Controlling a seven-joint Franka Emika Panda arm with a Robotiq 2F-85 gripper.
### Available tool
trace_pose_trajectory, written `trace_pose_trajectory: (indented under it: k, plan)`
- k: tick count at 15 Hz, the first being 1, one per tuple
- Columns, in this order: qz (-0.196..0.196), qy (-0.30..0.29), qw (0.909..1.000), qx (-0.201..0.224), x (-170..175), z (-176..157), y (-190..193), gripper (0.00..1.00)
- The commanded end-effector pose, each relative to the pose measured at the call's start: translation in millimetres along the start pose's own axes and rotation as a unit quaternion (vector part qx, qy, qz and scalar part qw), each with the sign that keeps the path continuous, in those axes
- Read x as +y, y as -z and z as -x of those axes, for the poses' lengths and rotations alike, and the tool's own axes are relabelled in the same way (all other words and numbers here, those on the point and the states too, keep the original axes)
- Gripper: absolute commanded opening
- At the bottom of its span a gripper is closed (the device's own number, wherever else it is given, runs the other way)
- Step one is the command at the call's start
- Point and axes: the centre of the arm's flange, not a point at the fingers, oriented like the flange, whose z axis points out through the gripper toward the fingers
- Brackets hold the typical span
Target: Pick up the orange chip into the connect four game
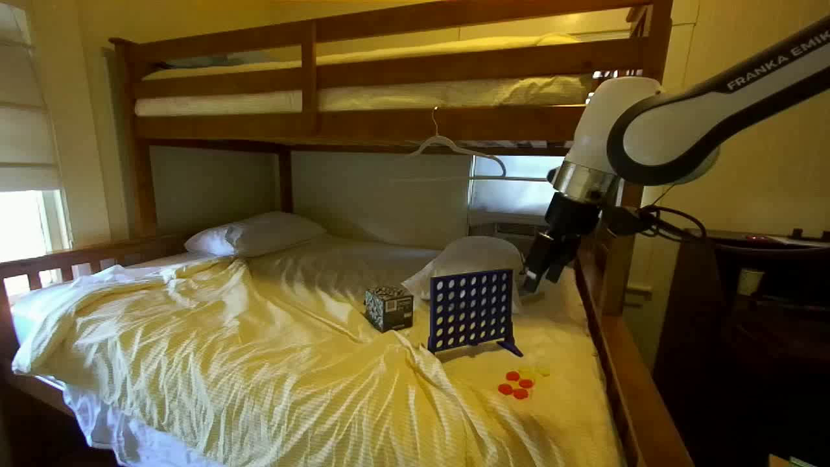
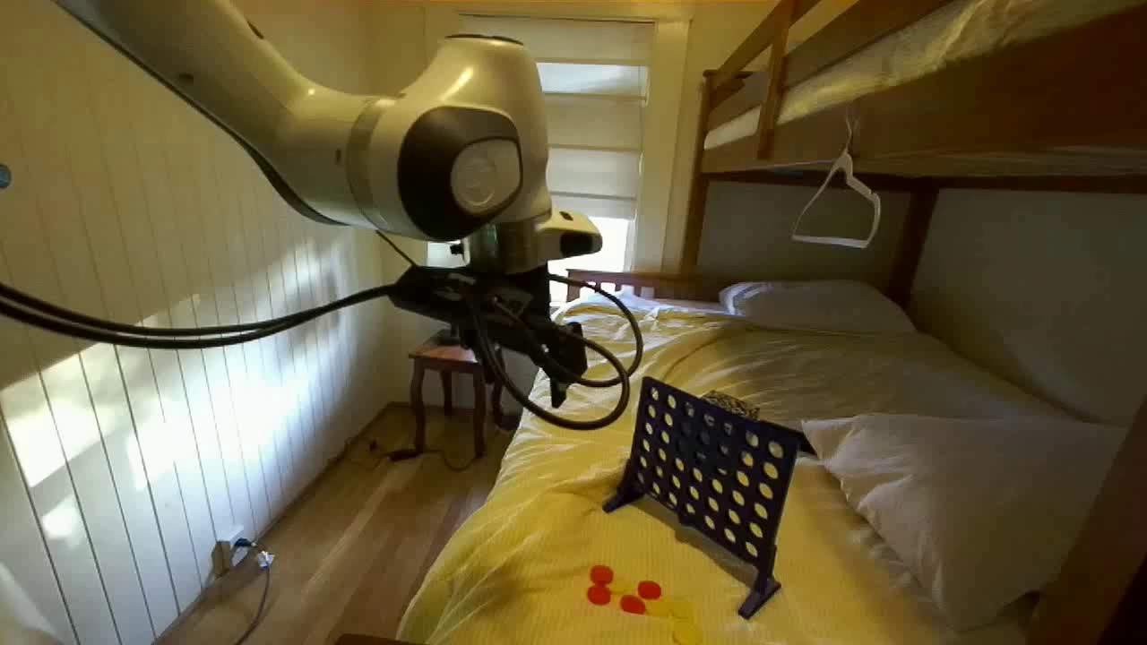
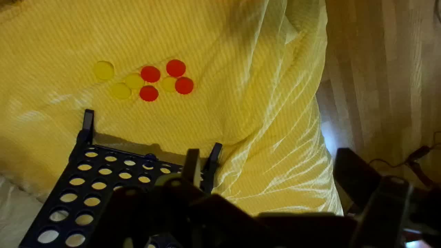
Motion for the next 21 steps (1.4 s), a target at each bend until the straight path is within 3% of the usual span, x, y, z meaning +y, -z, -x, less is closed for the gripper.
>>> trace_pose_trajectory:
  k: [1,6,13,16,21]
  plan:
    - [0.0,0.0,1.0,0.0,0.0,0.0,0.0,1.0]
    - [0.0,0.0,1.0,0.0,0.0,0.0,0.0,1.0]
    - [0.015,-0.078,0.9961,-0.039,68.8,-17.8,-49.3,1.0]
    - [0.034,-0.073,0.9958,-0.044,81.8,-19.4,-82.7,1.0]
    - [0.066,-0.016,0.9971,-0.034,88.6,-28.9,-136.6,1.0]
